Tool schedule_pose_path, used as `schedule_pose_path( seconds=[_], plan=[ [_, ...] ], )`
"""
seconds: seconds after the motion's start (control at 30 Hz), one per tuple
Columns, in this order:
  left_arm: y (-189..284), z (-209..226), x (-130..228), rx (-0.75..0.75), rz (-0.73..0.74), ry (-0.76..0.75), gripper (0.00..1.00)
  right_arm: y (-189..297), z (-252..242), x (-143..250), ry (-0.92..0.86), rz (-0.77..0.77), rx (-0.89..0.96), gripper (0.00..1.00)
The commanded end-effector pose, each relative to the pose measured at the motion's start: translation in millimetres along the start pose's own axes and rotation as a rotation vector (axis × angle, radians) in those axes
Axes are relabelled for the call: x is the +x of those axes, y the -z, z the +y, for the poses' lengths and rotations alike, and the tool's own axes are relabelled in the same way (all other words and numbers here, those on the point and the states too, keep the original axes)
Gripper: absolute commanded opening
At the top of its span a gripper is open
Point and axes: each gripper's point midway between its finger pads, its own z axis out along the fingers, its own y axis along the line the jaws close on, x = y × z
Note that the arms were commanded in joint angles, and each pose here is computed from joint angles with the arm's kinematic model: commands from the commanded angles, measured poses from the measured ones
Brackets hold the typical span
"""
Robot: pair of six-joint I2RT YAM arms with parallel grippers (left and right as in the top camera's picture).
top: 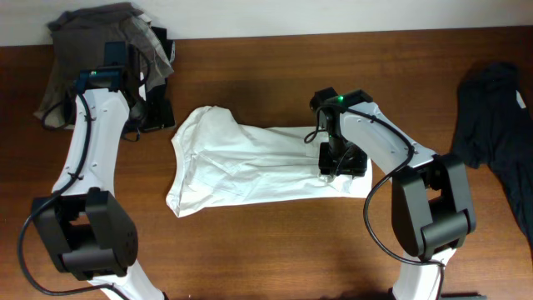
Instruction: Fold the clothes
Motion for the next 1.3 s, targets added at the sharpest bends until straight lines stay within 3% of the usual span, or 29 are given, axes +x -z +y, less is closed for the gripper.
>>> schedule_pose_path(
  seconds=[0.0,0.13,0.2,0.23,0.3,0.67,0.93,1.0,1.03,1.13,1.2,1.27],
  plan=[
    [-6,2,4,0.003,0.022,-0.001,0.99,-3,-4,1,-0.017,-0.007,0.023,0.52],
    [-6,2,4,0.002,0.022,-0.001,0.99,-13,-1,2,-0.018,-0.008,0.011,0.46],
    [-6,2,4,0.003,0.022,-0.001,0.99,-20,-1,4,-0.027,-0.003,0.008,0.31],
    [-6,2,4,0.002,0.022,-0.001,0.99,-21,-2,5,-0.044,-0.001,0.014,0.16],
    [-6,2,4,0.003,0.022,-0.001,0.99,-21,-2,5,-0.056,-0.001,0.013,0.04],
    [-6,2,3,0.003,0.018,-0.001,0.99,14,1,25,-0.02,0.087,0.005,0.04],
    [-6,1,2,0.004,0.014,0.0,0.99,20,52,62,0.208,0.153,-0.107,0.05],
    [-6,1,2,0.004,0.014,0.0,0.99,21,70,70,0.269,0.124,-0.108,0.16],
    [-6,1,2,0.004,0.014,0.0,0.99,21,77,73,0.297,0.108,-0.103,0.29],
    [-6,1,3,0.004,0.015,0.0,0.99,21,84,76,0.316,0.067,-0.067,0.56],
    [-6,1,3,0.004,0.015,0.0,0.99,22,83,75,0.308,0.059,-0.053,0.55],
    [-6,1,3,0.004,0.015,0.0,0.99,31,79,70,0.291,0.056,-0.059,0.46]
  ],
)
